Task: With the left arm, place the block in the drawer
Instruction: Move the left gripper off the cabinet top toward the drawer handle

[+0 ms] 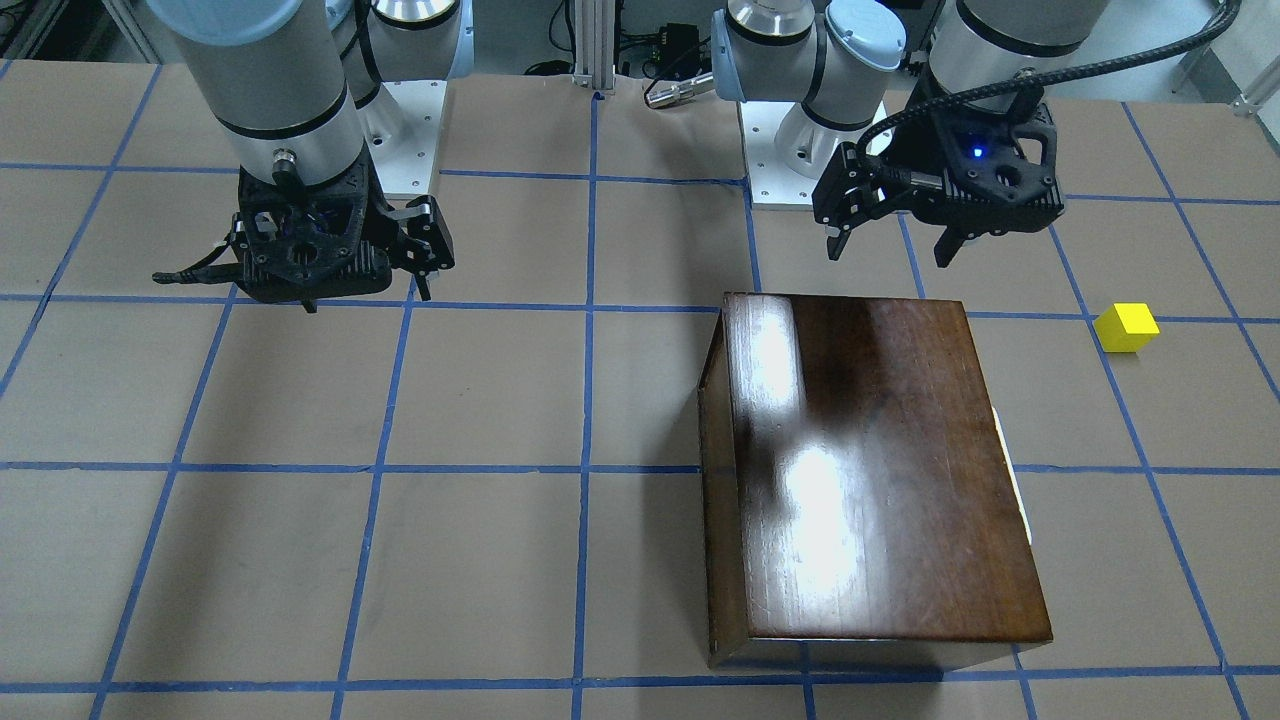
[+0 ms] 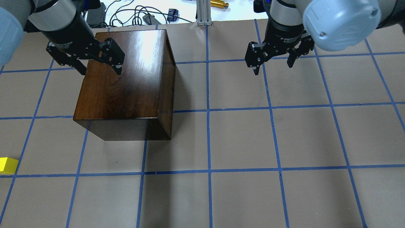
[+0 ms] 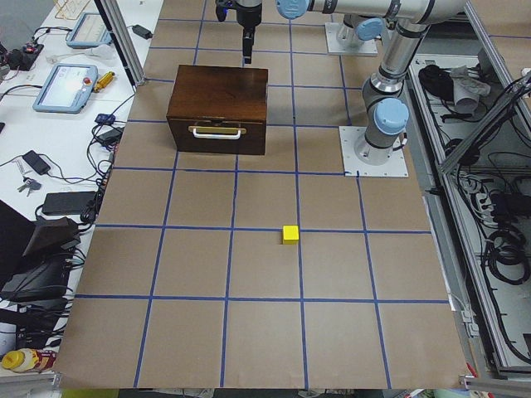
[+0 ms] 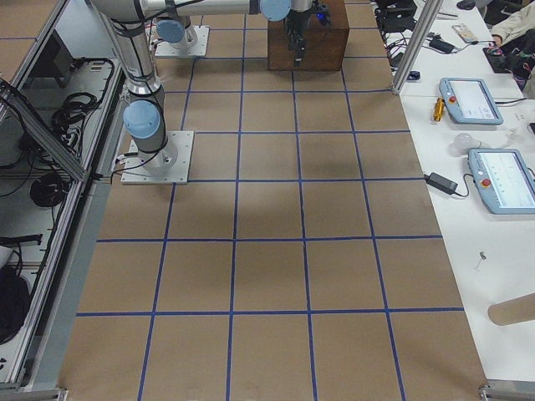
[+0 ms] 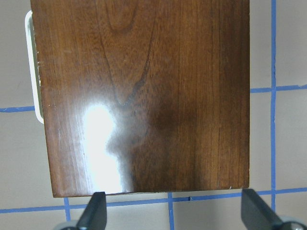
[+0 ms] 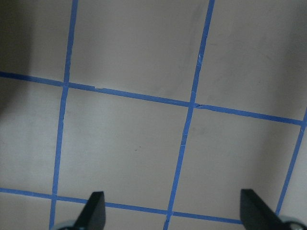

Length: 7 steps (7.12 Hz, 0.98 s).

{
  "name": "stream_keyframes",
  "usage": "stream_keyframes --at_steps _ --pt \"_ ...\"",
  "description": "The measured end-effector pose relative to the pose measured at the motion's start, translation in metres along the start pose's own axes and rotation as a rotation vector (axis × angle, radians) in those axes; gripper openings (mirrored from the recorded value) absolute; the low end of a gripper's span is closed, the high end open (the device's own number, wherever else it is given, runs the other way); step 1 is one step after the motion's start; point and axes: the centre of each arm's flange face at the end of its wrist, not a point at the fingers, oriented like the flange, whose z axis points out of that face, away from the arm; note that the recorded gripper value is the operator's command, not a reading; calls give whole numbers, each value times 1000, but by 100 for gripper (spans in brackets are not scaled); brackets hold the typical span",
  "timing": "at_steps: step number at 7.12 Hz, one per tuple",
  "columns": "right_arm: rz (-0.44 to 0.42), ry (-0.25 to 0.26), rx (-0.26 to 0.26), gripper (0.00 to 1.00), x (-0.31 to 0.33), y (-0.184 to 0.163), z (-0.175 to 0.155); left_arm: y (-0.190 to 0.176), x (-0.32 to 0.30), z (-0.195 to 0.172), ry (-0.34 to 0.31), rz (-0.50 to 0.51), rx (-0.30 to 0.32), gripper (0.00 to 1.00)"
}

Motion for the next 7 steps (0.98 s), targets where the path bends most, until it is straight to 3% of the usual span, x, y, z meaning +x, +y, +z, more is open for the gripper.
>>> stream_keyframes --at_steps 7 --pt "0 0 0 100 0 0 0 1 -3 -2 -2 -4 5 100"
